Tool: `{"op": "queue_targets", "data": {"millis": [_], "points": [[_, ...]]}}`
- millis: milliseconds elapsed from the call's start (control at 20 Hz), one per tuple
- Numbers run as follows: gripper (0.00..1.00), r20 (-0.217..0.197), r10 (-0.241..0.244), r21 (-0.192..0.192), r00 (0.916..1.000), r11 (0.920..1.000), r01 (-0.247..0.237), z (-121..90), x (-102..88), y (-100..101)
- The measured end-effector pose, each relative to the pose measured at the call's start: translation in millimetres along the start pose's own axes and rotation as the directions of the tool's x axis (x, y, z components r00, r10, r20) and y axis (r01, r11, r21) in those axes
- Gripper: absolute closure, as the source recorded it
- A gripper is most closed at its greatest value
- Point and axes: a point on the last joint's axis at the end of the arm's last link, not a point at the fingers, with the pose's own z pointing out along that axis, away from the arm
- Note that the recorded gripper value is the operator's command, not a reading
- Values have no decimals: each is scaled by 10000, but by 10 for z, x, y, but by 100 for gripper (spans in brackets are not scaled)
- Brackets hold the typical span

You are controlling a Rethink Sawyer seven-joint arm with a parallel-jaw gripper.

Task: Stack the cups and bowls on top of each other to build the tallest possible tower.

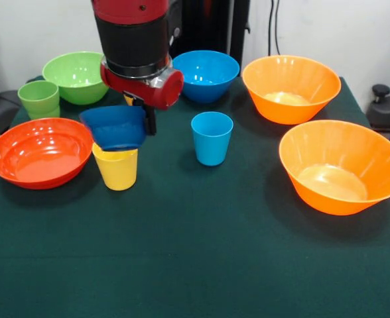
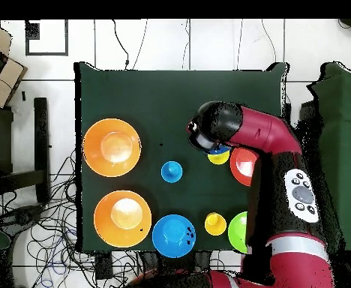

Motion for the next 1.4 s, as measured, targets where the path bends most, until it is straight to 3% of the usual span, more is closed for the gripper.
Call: {"op": "queue_targets", "data": {"millis": [700,1400], "points": [[100,-713,33,-275,9974,9996,-53,273,232,370],[100,-778,229,-256,9967,9994,-250,277,246,381]]}}
